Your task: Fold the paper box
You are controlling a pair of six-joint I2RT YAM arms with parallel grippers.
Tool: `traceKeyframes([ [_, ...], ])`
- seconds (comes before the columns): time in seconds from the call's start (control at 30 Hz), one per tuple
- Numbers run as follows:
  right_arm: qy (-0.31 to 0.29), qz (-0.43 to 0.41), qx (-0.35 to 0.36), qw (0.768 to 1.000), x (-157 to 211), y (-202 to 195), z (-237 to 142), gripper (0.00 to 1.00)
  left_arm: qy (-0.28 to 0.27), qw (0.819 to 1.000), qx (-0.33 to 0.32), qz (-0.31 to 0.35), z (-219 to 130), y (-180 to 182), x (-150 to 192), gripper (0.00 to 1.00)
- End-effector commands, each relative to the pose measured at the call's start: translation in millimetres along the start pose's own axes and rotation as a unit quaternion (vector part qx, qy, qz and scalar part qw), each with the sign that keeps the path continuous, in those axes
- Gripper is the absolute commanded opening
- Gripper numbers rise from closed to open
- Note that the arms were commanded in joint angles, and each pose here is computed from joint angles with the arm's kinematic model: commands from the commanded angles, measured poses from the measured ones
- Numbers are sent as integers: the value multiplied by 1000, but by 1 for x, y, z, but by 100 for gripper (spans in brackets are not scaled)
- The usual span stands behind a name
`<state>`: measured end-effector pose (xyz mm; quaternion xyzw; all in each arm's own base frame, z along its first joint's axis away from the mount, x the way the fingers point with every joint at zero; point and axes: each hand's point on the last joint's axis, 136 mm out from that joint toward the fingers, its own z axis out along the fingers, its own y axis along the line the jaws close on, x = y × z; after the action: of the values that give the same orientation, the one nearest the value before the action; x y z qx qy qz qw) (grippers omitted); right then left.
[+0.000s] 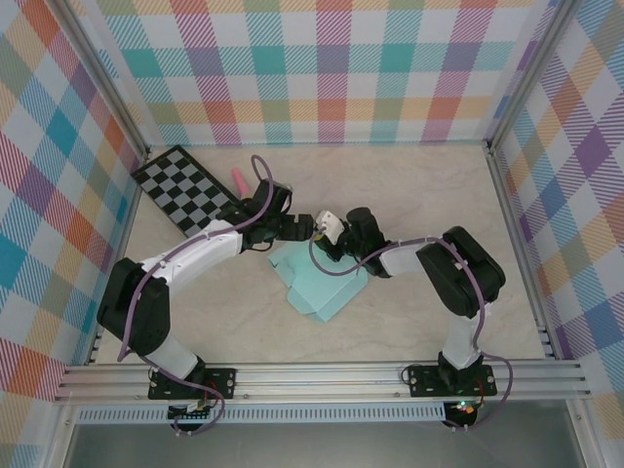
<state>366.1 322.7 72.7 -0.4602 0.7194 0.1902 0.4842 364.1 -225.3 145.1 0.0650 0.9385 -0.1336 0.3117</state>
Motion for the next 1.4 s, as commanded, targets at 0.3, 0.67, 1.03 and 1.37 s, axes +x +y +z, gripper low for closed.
traceKeyframes([
  [0.3, -15, -62, 27, 998, -12, 6, -9, 39, 59, 997, 14, -39, 36, -3, 45, 95],
  [0.67, -49, -3, 23, 999, -22, 3, -37, 49, 68, 997, 11, -43, 39, -4, 46, 95],
  [1.03, -26, 43, 83, 995, -1, -15, -53, 46, 72, 996, 21, -57, 42, -10, 43, 94],
  [1.37, 8, 65, 176, 982, -2, -35, -38, 21, 91, 989, 58, -103, 43, -24, 49, 92],
])
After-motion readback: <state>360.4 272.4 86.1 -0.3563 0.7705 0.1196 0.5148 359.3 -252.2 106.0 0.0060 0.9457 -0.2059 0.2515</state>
